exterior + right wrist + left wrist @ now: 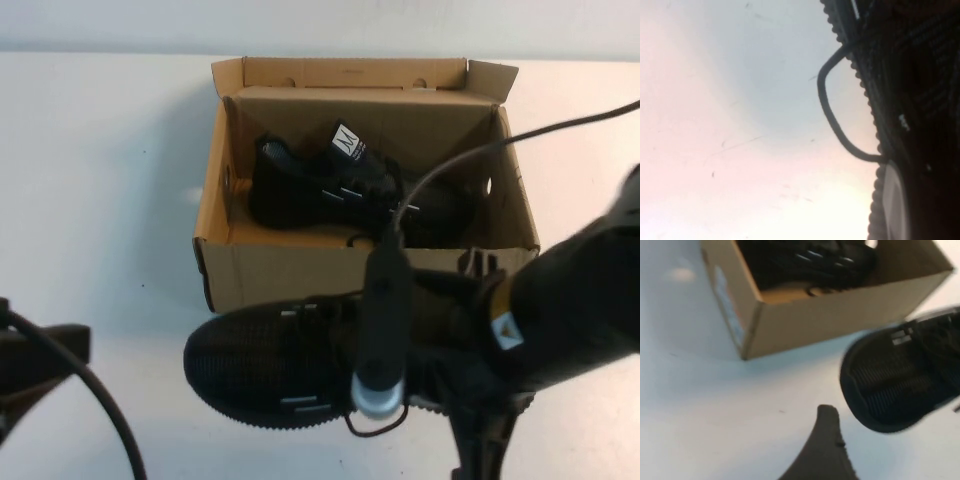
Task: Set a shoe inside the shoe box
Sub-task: Hand over the shoe
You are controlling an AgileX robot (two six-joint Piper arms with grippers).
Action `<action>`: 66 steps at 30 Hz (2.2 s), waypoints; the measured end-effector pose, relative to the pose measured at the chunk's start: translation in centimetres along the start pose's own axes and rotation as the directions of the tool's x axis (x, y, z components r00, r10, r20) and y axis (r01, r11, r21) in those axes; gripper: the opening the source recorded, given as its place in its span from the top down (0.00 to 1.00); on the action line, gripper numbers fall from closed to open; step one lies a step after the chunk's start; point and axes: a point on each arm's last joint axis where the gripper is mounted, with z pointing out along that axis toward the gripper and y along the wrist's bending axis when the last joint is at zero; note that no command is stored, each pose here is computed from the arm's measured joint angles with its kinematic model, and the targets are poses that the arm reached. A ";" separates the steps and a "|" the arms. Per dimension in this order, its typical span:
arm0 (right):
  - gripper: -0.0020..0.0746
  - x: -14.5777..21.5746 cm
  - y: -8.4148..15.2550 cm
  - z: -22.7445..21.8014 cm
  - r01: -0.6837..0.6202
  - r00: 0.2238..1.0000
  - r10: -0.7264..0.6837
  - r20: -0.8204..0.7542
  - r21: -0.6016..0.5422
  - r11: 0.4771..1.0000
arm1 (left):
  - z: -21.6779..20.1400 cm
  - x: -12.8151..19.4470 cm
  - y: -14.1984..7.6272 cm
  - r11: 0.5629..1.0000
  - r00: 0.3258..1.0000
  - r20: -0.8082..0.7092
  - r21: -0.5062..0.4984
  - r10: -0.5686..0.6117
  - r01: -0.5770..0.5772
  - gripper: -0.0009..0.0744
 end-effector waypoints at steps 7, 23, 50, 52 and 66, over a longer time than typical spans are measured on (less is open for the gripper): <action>0.97 1.2 0.4 -3.6 0.021 0.998 -0.025 0.054 0.076 0.997 | 1.6 -0.7 -0.7 0.976 0.990 -0.060 0.171 -0.126 0.135 0.25; 0.97 1.8 0.3 -4.1 0.043 0.999 -0.045 0.015 0.105 0.994 | 9.2 -2.4 1.3 0.841 0.907 -0.297 0.366 -0.300 0.398 0.25; 0.97 1.4 -0.6 -4.3 0.008 0.998 -0.021 0.066 0.196 0.981 | 13.0 -2.6 2.0 0.779 0.884 -0.346 0.439 -0.313 0.448 0.24; 0.97 1.4 -0.6 -4.3 0.006 0.998 -0.020 0.066 0.196 0.981 | 13.1 -2.6 2.0 0.784 0.887 -0.336 0.435 -0.316 0.444 0.24; 0.97 0.8 -1.1 -6.0 -0.020 0.996 0.000 0.090 0.227 0.974 | 13.5 -3.0 2.0 0.790 0.891 -0.293 0.420 -0.348 0.447 0.24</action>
